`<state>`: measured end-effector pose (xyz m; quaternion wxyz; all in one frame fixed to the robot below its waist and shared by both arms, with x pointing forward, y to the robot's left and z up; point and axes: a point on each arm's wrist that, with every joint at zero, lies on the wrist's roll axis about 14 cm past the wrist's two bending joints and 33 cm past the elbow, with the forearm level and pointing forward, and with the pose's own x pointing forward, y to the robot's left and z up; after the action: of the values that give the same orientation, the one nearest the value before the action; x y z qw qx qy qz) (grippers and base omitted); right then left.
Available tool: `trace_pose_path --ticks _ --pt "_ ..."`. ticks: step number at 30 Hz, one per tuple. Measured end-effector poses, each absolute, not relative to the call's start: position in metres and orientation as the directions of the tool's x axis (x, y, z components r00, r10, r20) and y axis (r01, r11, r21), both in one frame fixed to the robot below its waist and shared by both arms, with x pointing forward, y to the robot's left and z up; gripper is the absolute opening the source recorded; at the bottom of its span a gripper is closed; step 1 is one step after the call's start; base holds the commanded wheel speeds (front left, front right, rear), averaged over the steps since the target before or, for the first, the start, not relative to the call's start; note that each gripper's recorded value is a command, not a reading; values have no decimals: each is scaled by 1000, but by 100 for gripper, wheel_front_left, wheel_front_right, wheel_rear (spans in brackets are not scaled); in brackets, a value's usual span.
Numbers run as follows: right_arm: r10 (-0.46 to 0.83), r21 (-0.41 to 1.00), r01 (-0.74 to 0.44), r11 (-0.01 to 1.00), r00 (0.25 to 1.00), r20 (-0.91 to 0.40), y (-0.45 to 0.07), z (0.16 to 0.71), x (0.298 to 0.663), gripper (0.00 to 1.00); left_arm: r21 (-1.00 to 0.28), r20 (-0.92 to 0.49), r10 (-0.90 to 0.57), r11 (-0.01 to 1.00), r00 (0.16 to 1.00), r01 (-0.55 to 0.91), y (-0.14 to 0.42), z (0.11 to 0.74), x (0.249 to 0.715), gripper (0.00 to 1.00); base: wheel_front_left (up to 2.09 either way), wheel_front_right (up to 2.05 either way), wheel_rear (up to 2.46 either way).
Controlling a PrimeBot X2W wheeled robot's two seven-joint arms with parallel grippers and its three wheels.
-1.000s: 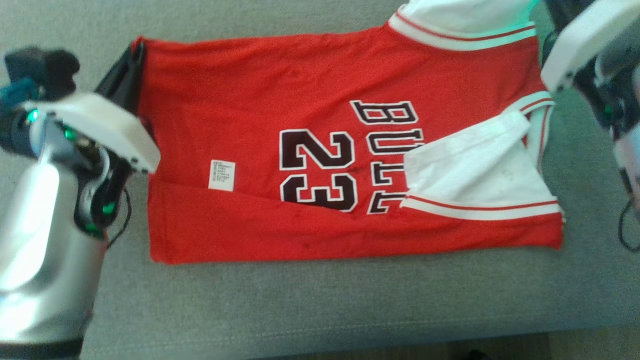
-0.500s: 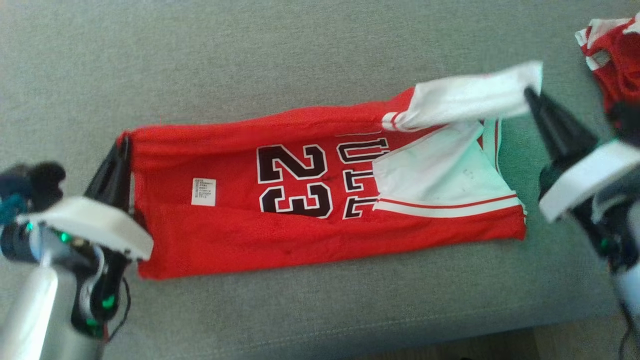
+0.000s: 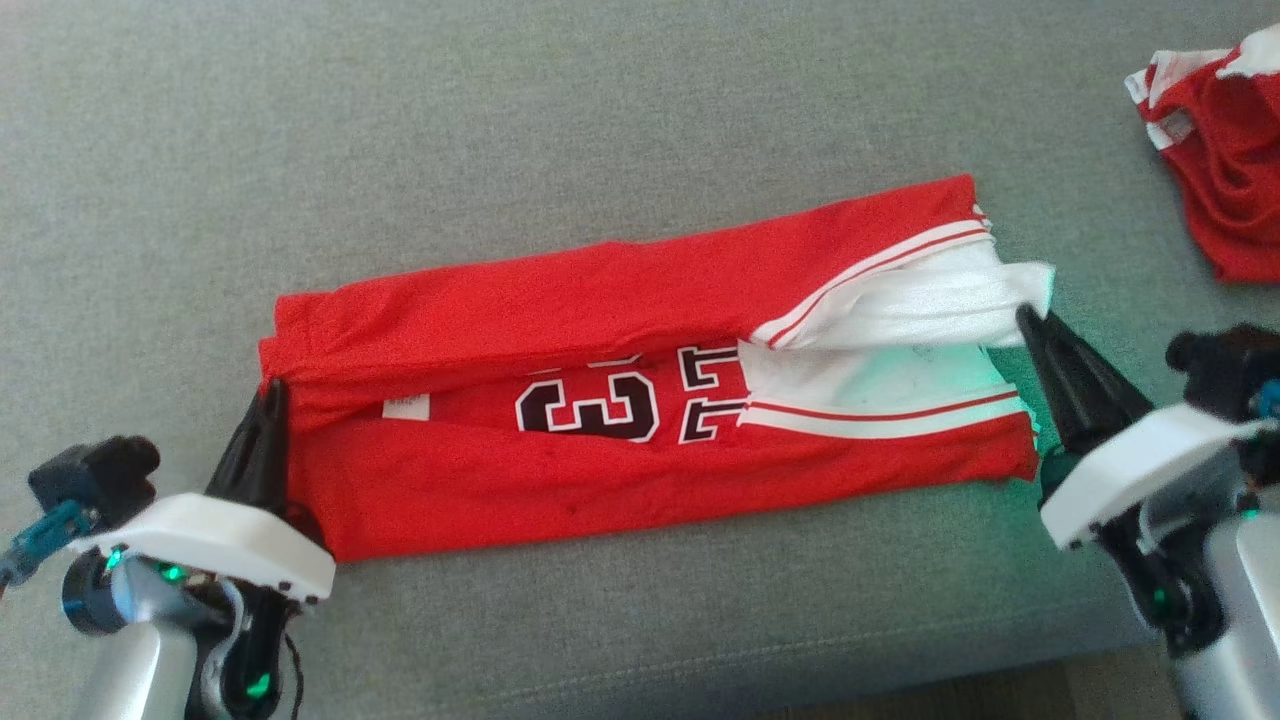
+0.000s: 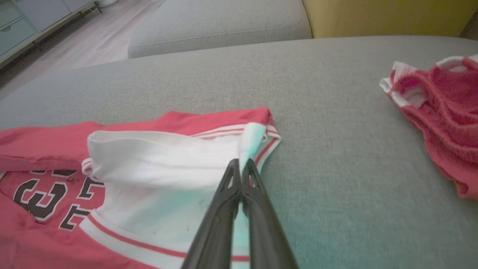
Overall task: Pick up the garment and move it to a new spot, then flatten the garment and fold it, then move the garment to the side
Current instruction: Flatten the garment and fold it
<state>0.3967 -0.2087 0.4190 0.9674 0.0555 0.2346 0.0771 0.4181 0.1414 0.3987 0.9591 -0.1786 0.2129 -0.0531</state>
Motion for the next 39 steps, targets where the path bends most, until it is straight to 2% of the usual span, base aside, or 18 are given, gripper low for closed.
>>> trace_pose_path --ticks 1,2,7,11,20,24,30,39 --pt "167 151 -110 982 879 -448 -210 417 393 100 -372 -378 -171 928 910 20 142 401 418 86 0 0 0" --pt "160 156 -99 983 881 -446 -211 417 388 100 -380 -368 -163 925 915 12 143 403 417 100 0 0 0" --pt "106 165 -34 986 887 -450 -224 414 364 100 -399 -359 -118 916 926 -38 151 403 393 100 0 0 0" --pt "70 169 5 986 897 -436 -231 420 350 100 -395 -292 -41 915 956 -81 165 419 386 100 0 0 0" --pt "72 140 -12 990 899 -432 -228 433 372 100 -342 -193 14 936 981 -81 175 441 385 100 0 0 0" --pt "89 126 -30 992 869 -487 -223 423 383 100 -344 -187 32 934 982 -96 177 442 383 100 0 0 0" --pt "117 102 -68 992 770 -627 -215 395 392 100 -347 -183 78 928 980 -138 187 441 377 100 0 0 0" --pt "149 120 -89 989 655 -741 -202 368 399 100 -334 -199 149 919 968 -210 206 436 362 100 0 0 0"
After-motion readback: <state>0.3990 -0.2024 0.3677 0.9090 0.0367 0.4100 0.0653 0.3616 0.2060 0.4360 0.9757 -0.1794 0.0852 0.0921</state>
